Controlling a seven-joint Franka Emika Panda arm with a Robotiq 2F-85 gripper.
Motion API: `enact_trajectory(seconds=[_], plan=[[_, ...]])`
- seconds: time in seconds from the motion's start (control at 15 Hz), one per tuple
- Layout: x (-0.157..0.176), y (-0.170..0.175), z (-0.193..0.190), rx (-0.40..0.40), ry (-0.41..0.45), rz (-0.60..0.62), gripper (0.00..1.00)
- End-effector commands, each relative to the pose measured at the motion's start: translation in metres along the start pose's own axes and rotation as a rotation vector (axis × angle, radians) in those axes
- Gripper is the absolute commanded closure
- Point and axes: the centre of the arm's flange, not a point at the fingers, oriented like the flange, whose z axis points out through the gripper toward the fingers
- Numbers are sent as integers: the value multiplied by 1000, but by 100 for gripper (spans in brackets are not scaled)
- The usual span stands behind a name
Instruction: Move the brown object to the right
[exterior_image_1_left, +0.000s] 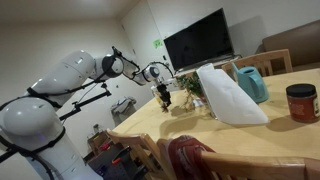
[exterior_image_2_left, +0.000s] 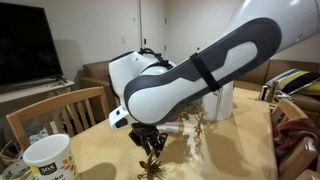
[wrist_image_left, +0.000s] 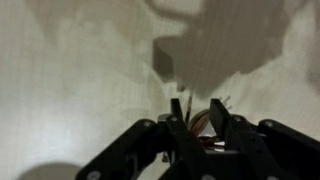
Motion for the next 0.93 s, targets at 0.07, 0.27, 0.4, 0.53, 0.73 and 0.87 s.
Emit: enact_trajectory(seconds=[0.07,0.27,0.4,0.53,0.73,0.87], plan=[[-3,5,-2,-25,-14,-4,97],[-3,5,-2,-23,-15,-5,89],[-3,5,-2,-23,-14,-5,81],[-3,5,-2,-22,-14,-4,97],[-3,5,-2,-23,-16,-2,99],[-3,5,-2,-23,-13,-1,99]])
